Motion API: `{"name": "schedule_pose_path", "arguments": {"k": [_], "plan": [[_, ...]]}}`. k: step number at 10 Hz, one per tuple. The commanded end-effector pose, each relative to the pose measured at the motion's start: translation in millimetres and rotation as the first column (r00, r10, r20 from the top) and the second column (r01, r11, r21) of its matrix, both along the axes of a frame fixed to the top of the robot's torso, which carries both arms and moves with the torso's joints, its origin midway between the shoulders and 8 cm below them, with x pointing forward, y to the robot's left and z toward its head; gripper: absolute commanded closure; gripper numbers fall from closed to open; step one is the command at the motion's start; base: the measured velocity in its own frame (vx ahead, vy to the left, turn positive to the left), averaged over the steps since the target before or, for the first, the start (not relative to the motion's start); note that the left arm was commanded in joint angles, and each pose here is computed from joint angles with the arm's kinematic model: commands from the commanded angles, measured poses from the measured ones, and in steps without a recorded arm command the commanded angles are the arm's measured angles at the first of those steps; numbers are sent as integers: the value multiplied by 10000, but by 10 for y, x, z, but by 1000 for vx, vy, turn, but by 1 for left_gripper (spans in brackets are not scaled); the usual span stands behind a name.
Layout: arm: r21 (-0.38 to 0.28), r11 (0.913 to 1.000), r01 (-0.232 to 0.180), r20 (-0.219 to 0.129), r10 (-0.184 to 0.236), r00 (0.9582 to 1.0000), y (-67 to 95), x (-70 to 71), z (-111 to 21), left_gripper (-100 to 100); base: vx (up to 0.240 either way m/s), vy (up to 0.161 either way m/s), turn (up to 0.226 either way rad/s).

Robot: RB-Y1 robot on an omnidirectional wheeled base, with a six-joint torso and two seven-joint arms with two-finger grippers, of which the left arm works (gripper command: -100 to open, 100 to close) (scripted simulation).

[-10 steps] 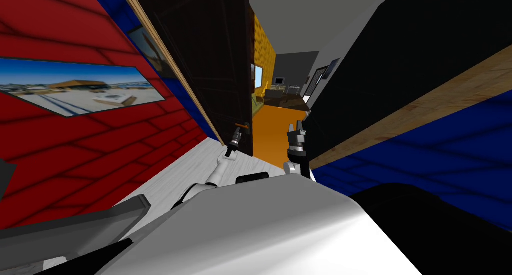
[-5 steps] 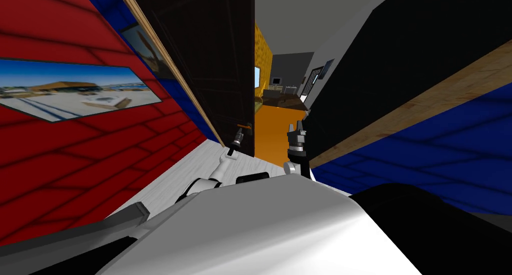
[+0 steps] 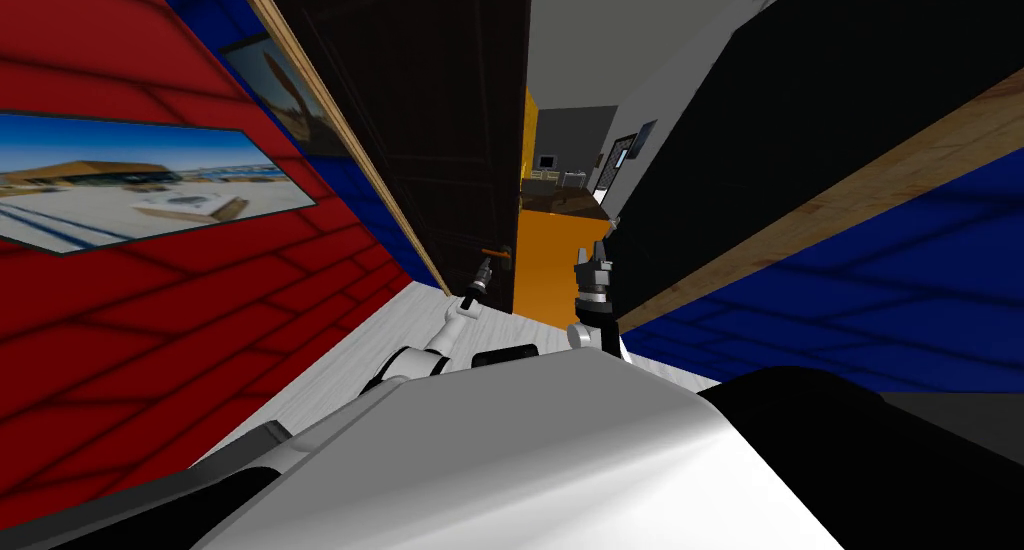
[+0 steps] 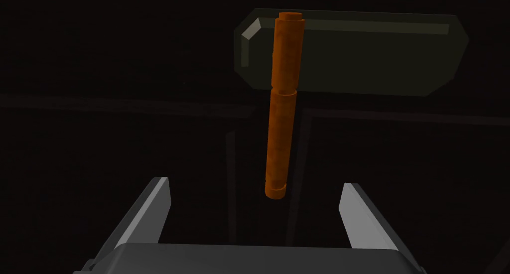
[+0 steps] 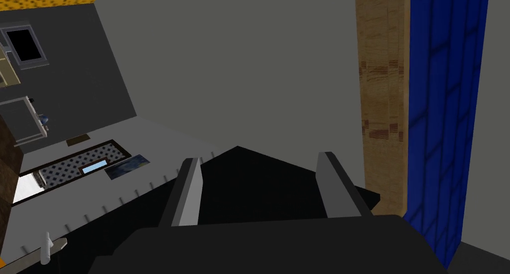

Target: Push the door open

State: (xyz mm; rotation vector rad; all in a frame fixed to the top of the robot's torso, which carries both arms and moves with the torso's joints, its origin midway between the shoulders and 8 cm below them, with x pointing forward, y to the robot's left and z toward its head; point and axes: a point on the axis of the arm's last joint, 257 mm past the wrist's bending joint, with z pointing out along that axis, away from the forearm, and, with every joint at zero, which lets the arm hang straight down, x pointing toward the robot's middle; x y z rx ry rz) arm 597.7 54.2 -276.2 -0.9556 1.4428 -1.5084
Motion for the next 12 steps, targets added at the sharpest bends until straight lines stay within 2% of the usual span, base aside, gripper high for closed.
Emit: {"name": "schedule_pose_path", "arguments": {"k": [1, 5, 6, 7, 8, 10, 12], "plan": [[27, 10000, 75, -136, -75, 9999, -51, 11, -39, -100, -1, 129, -55], [61, 9995, 320, -489, -317, 9983, -245, -2, -142, -100, -19, 109, -60], [56, 9996, 287, -452, -284, 9986, -224, 3, -132, -100, -3, 50, -14], [290, 9995, 117, -407, -105, 9991, -42, 44, -154, -100, 119, -50, -37], [290, 9995, 117, -407, -105, 9991, -42, 44, -154, -100, 154, -74, -6], [398, 9992, -7, -377, 22, 9993, 68, 62, -167, -100, 181, -94, -30], [329, 9995, -20, -383, 33, 9993, 46, 51, -171, -100, 219, -94, -20]]}}
